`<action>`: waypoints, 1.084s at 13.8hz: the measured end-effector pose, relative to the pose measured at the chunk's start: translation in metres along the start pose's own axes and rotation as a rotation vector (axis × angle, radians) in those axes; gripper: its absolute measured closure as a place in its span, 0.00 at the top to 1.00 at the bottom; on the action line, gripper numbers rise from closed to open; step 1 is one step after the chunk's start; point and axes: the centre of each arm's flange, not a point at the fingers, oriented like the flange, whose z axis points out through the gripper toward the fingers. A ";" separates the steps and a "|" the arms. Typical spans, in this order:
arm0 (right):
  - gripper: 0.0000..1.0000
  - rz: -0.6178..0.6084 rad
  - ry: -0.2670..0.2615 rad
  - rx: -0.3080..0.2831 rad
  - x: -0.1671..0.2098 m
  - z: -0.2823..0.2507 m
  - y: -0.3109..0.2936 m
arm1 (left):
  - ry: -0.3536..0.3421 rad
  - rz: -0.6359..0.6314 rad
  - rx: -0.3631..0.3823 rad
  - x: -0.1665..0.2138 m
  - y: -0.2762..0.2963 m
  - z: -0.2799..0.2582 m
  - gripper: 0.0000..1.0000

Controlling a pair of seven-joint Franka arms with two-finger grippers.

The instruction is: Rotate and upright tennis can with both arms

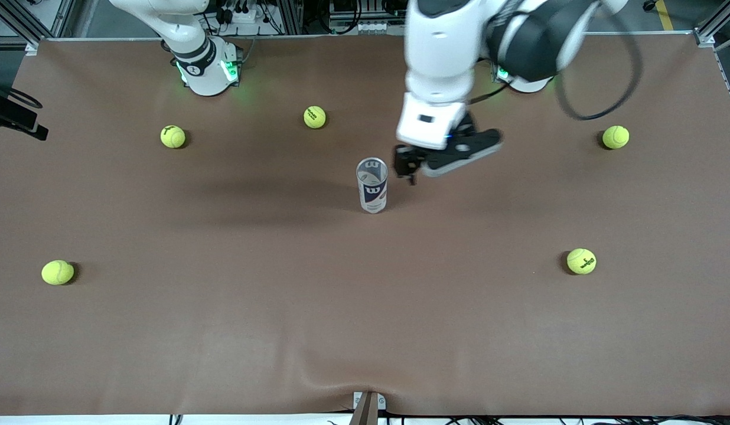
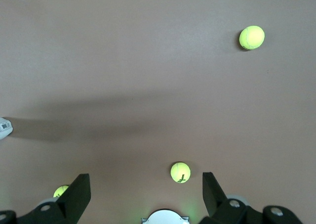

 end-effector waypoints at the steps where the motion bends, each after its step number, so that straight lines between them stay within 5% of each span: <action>1: 1.00 0.000 0.000 0.000 0.000 0.000 0.000 | -0.006 0.028 0.024 0.013 -0.016 -0.003 1.00; 5: 1.00 0.000 0.001 0.000 0.000 0.000 0.000 | -0.027 0.179 0.061 0.080 -0.087 -0.017 1.00; 9: 1.00 0.000 0.003 0.000 0.000 0.000 0.000 | -0.085 0.321 0.015 0.133 -0.175 -0.036 1.00; 15: 1.00 0.000 0.003 0.000 0.000 0.000 0.000 | -0.168 0.359 -0.056 0.160 -0.277 -0.031 1.00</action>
